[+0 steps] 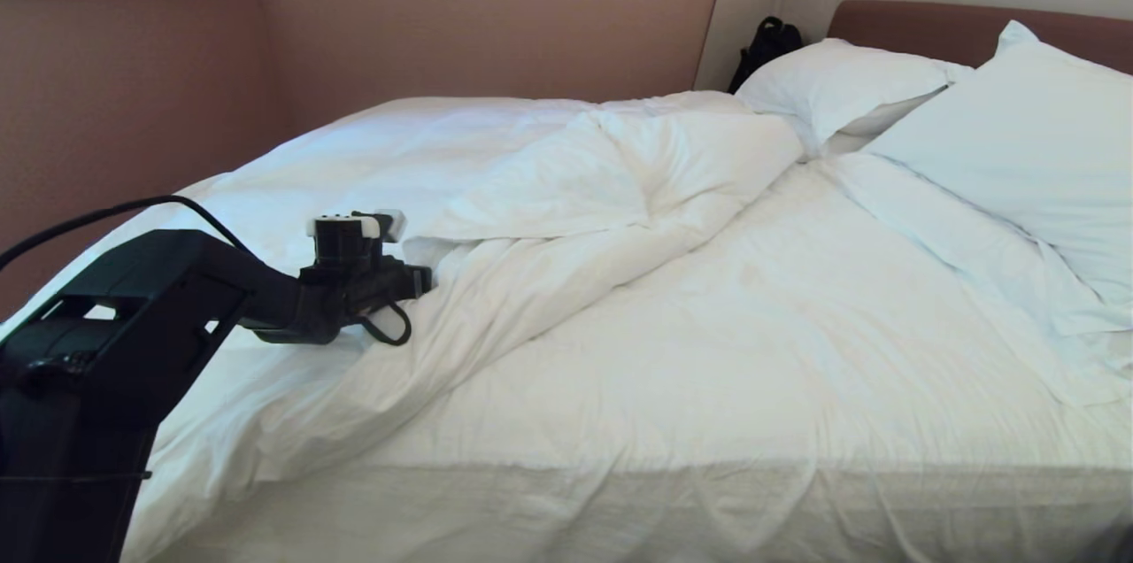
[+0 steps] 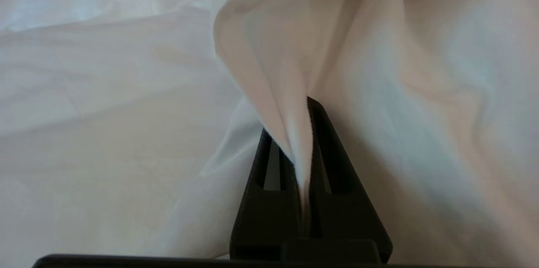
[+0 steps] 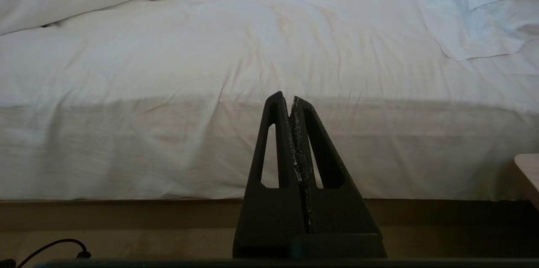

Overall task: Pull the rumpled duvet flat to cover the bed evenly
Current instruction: Flatten the corners of the folded blanket

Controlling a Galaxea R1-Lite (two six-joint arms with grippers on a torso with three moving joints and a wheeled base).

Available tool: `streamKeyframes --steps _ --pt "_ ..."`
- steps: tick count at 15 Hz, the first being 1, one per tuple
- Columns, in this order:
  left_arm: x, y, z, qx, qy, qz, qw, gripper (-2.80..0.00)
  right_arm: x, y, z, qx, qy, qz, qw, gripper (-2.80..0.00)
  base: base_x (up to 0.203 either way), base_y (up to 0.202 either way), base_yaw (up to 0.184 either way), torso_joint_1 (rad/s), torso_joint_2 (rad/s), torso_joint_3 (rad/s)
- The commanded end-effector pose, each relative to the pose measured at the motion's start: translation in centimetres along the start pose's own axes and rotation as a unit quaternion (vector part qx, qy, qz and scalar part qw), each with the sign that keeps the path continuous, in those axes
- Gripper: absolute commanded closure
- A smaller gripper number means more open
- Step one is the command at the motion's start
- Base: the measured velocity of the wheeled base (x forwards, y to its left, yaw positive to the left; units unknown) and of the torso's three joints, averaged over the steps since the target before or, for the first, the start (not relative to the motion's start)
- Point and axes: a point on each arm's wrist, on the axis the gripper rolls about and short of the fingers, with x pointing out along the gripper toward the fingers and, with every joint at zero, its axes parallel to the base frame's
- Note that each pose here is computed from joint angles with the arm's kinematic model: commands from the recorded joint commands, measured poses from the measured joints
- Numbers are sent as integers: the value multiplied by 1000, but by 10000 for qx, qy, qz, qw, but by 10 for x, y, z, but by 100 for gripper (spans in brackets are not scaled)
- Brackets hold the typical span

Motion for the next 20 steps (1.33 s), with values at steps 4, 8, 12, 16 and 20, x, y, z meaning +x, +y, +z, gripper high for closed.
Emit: streamKeyframes --steps 4,8,12,16,20 --pt "-27 -6 34 -63 -334 -17 9994 0 0 0 0 0 5 2 10000 0 0 0 0 0 0 0" --pt "-62 -35 63 -139 -553 -273 9980 0 0 0 0 0 5 2 10000 0 0 0 0 0 0 0" --pt "-101 -82 76 -301 -575 -773 9949 0 0 0 0 0 10 2 10000 0 0 0 0 0 0 0" --pt "-164 -153 41 -430 129 -1657 9851 0 0 0 0 0 5 2 10000 0 0 0 0 0 0 0" --pt "-200 -195 0 -557 646 -2272 9701 0 0 0 0 0 1 2 10000 0 0 0 0 0 0 0"
